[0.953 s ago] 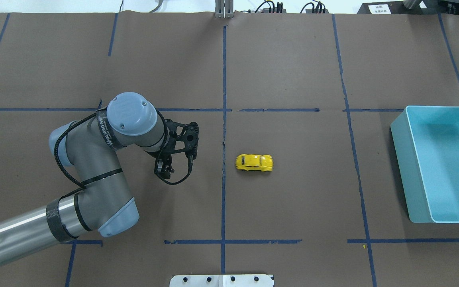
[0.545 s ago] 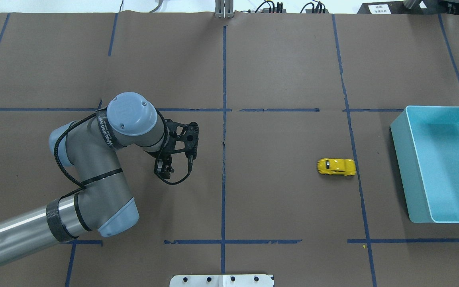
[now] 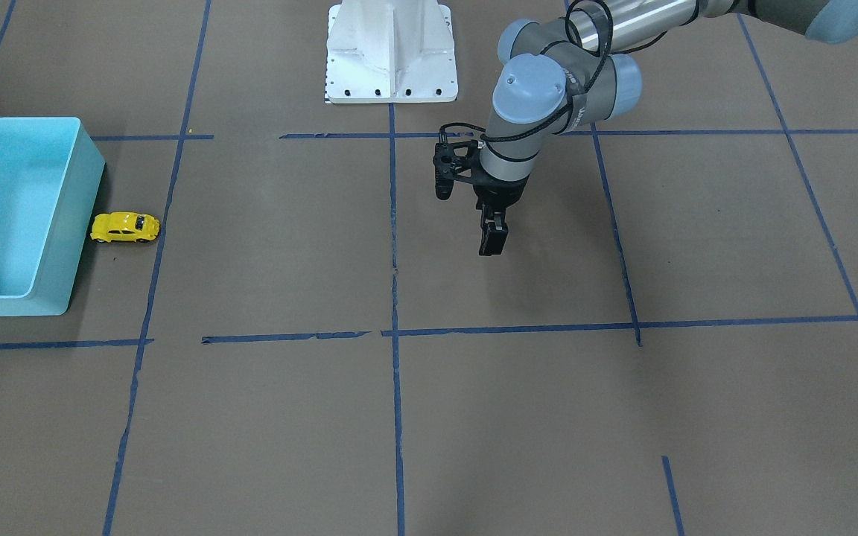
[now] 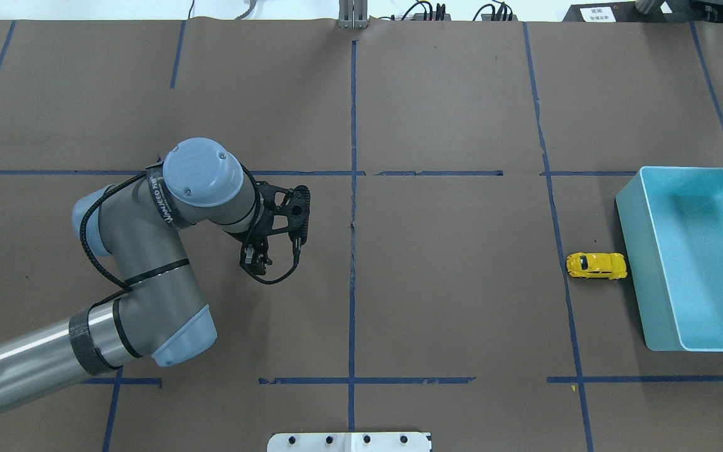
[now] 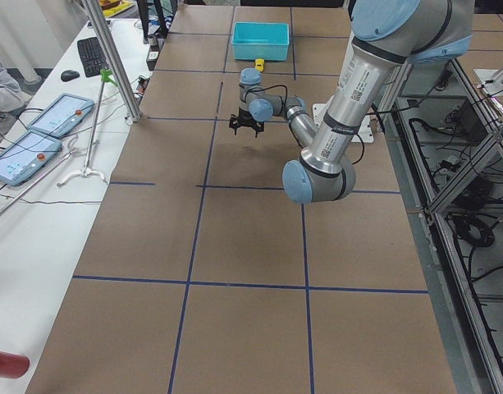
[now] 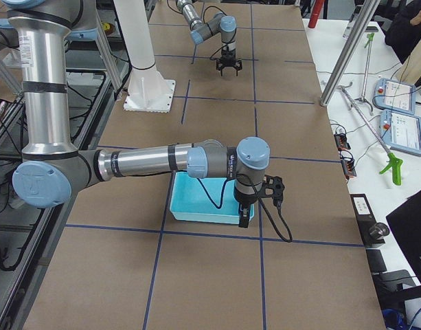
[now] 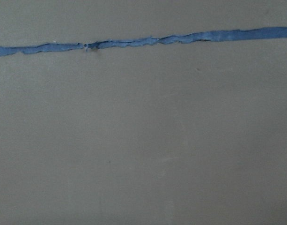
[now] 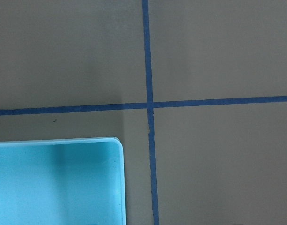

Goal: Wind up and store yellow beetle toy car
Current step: 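Release the car with the left gripper so it rolls toward the bin, then withdraw the left arm while the right gripper moves over the car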

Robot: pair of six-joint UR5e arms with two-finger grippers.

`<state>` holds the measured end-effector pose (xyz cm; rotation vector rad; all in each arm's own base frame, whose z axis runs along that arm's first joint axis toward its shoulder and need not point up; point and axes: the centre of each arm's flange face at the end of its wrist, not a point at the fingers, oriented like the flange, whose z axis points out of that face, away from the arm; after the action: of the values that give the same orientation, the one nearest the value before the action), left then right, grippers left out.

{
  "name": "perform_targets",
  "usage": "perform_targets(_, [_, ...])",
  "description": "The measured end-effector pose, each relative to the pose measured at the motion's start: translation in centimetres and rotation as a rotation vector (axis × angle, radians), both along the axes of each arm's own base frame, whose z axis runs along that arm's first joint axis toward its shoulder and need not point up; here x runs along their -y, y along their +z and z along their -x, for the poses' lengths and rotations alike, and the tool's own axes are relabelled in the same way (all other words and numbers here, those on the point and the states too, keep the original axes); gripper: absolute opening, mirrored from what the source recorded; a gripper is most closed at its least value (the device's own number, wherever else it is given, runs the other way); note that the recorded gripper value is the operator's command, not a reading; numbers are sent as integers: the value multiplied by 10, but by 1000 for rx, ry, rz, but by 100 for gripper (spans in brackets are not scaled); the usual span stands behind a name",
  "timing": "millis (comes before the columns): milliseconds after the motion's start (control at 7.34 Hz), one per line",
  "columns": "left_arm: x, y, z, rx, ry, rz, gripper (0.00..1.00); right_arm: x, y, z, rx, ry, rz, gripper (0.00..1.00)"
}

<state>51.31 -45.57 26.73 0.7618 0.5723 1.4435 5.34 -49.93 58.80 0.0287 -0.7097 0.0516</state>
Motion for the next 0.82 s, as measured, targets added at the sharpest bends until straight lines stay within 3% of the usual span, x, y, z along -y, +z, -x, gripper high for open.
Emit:
perform_targets(409, [62,8,100,49,-144,80,100,1,-76,45,-10,-92,-166,100])
perform_targets(681, [109,37,179,37,-212,221,100,-20,-136,78,-7,-204,-324,100])
perform_targets(817, [127,70,215,27,-229,326,100,-39,-150,88,19,-302,-407,100])
